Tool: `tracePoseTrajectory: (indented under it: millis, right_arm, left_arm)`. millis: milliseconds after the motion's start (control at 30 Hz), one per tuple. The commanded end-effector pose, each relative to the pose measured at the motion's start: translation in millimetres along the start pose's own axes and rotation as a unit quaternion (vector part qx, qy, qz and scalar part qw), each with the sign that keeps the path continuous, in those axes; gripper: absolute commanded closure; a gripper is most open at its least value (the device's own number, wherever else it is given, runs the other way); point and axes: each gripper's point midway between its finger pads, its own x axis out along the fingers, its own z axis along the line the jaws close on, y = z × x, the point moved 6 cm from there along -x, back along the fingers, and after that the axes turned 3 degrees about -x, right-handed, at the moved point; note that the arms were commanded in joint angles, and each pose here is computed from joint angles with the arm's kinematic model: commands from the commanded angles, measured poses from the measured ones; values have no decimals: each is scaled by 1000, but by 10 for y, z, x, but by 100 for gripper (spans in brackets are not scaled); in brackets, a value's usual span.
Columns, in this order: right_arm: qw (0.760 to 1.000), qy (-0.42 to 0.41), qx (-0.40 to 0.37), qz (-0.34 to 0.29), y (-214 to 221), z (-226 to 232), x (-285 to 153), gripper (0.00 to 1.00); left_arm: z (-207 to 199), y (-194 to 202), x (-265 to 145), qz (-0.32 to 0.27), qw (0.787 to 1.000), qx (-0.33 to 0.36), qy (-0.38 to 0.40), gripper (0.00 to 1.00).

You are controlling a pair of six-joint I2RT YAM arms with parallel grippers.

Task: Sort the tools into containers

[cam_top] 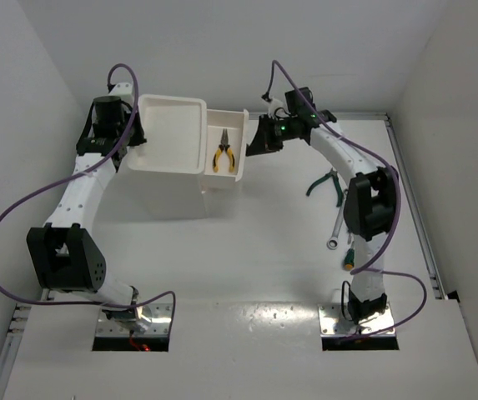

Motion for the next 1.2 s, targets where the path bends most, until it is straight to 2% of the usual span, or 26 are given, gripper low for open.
tracePoseTrajectory:
  millis: [0, 167, 500, 667, 900, 1167]
  right_arm:
    - [995, -93, -38, -14, -87, 459, 206, 98]
    - [997, -41, -45, -38, -163, 363, 284, 98]
    - [985, 78, -72, -133, -552, 178, 318, 98]
    - [986, 35, -88, -134, -568, 301, 305, 98]
    - [979, -33, -131, -153, -645, 702, 403, 95]
    - [976, -83, -149, -133, -573, 977, 582, 91]
  left_arm:
    - [-171, 683, 99, 145, 988, -23, 46, 100]
    - [-176, 720, 99, 150, 987, -24, 50, 100]
    - [-176, 720, 99, 150, 987, -24, 50, 100]
    - [-185, 750, 123, 156, 986, -25, 54, 100]
    - [-269, 758, 141, 158, 985, -15, 67, 100]
    - [-354, 746, 177, 159, 984, -4, 76, 100]
